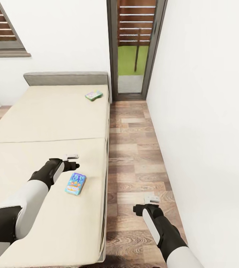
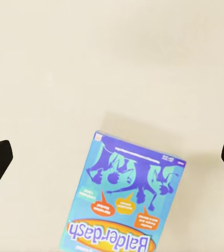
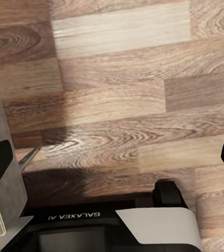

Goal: Put all the toys in the child's room - the three board games (two on the bed and one on the table), the two jigsaw puzzles on the table, and the tennis ball on the table - inside the toy box on the table in the child's room.

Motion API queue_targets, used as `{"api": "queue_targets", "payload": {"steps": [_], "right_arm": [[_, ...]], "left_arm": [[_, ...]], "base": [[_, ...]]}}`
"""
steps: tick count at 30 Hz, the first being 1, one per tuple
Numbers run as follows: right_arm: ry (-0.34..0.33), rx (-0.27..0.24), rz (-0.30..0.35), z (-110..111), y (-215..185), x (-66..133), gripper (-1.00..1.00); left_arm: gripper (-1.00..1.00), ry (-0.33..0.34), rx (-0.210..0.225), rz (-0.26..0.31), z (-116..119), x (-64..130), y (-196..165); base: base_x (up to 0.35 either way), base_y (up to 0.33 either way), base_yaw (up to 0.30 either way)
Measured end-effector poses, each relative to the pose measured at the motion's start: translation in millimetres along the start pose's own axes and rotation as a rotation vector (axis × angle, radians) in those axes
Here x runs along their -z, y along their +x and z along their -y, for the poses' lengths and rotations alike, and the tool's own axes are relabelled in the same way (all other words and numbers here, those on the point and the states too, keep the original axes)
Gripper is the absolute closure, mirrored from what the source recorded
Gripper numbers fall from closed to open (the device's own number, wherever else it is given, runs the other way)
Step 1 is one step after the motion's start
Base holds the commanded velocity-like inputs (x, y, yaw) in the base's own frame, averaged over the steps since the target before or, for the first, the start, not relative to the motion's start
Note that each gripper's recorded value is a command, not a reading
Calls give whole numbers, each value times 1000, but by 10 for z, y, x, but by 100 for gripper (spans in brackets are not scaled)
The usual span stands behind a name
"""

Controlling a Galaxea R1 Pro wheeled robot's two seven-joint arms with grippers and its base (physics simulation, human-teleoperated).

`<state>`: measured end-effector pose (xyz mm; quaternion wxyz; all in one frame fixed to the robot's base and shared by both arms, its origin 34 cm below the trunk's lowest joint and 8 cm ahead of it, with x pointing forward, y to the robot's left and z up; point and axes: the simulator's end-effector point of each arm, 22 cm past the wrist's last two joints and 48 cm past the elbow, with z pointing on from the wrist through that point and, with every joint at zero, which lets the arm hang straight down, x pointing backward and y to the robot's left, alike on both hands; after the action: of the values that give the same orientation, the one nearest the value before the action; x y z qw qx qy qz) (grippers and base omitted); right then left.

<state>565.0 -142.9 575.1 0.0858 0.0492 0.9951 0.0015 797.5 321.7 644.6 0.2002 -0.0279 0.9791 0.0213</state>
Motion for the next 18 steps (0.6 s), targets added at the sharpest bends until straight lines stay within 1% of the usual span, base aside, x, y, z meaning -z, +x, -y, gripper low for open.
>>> {"api": "queue_targets", "payload": {"steps": [18], "right_arm": [[3, 0, -30, 12, 124, -106, -100]], "left_arm": [[-100, -2, 0, -30, -3, -146, 156]], "base": [[0, 0, 0]]}}
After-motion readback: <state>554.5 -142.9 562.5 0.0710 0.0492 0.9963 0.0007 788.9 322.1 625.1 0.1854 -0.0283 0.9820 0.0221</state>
